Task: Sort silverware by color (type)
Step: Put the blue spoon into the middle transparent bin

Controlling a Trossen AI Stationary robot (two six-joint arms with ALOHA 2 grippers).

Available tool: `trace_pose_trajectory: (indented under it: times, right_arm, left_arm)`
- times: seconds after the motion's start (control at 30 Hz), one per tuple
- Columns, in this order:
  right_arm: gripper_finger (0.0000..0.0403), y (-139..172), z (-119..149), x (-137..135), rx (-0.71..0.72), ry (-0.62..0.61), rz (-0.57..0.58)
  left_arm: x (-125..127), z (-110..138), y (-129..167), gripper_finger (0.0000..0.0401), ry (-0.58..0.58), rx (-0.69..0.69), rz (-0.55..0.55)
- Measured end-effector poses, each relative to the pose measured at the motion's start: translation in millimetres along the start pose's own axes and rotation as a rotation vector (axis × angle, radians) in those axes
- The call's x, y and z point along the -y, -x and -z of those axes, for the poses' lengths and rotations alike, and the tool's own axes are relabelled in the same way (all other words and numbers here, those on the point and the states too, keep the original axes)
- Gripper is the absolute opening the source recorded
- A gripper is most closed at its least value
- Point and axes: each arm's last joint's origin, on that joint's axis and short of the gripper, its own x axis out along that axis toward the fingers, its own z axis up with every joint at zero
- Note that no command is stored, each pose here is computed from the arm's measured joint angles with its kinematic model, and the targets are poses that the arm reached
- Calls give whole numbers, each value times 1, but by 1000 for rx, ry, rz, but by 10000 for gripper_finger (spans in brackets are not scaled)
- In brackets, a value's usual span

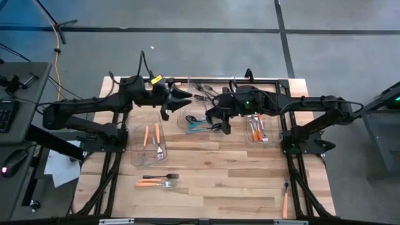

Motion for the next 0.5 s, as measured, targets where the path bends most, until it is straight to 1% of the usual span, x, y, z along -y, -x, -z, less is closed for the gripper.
trace_pose_trajectory:
  times: [0.17,0.3,0.4,0.5]
  right_arm:
    - [0,0,2,1,-16,-3,-1]
    - [0,-1,1,6,-2,11,9]
    - [0,-3,0,13,7,5,14]
    - [0,-6,2,18,-3,-4,21]
  left_arm:
    - [7,-3,22,145,-89,-89,-36]
    - [10,-2,27,145,-97,-109,-37]
    - [6,10,28,145,-89,-106,-41]
    - [0,26,29,145,-65,-84,-54]
